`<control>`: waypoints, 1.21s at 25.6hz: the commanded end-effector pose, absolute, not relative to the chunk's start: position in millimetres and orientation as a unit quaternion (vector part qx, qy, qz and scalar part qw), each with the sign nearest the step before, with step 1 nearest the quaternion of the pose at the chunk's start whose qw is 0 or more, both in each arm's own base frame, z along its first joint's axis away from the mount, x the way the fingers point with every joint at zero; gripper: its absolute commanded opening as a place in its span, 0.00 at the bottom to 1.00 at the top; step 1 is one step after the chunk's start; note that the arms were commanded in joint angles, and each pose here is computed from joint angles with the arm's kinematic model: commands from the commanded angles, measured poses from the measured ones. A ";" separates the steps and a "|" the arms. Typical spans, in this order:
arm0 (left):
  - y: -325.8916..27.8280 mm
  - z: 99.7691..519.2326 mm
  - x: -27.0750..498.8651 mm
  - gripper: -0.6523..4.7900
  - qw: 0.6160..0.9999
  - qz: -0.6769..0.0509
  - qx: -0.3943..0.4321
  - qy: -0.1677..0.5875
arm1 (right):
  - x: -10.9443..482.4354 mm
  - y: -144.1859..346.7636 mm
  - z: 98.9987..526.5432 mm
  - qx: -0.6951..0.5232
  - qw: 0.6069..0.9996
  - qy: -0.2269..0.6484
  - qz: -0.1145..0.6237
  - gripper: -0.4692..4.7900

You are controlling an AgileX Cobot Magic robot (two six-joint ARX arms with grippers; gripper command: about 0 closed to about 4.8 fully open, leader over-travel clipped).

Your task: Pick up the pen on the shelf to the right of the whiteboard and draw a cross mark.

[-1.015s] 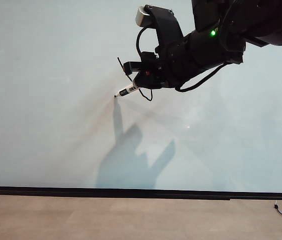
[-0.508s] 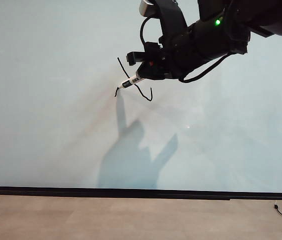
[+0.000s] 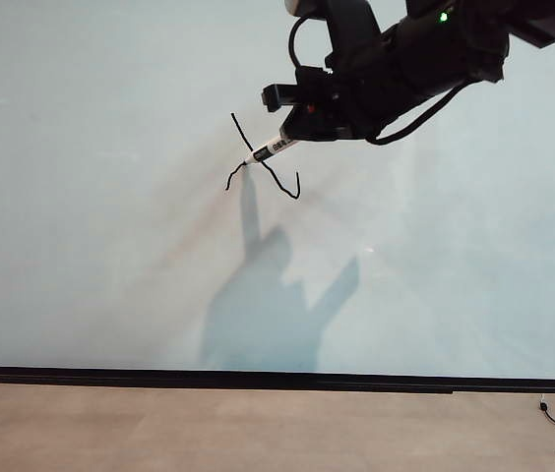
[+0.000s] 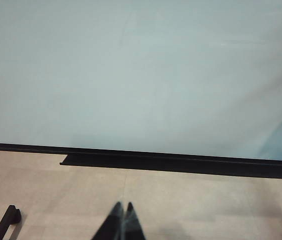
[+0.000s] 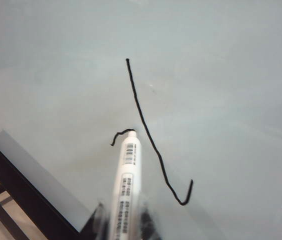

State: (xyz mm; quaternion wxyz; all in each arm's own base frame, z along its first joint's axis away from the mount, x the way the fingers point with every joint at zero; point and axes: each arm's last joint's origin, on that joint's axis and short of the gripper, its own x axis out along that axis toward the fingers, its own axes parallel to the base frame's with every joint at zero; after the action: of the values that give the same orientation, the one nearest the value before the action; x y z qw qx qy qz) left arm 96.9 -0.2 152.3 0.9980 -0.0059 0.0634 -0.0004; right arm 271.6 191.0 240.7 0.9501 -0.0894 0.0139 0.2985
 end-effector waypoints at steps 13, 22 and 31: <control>-0.3 154.1 96.9 0.11 0.998 -0.002 -0.004 0.058 | 261.6 172.9 259.2 -0.096 0.963 -0.017 0.250 0.08; -0.3 154.1 96.9 0.11 0.998 -0.003 -0.004 0.058 | 253.0 161.7 266.3 -0.102 0.967 -0.032 0.230 0.08; -0.3 154.1 96.9 0.11 0.998 -0.002 -0.004 0.058 | 249.4 152.0 277.1 -0.107 0.969 -0.047 0.216 0.08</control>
State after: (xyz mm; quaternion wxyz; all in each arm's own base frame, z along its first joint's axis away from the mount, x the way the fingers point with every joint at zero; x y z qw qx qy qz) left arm 96.9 -0.2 152.3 0.9980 -0.0059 0.0632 -0.0004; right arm 249.0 154.8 270.3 0.9646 -0.1116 -0.0283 0.2371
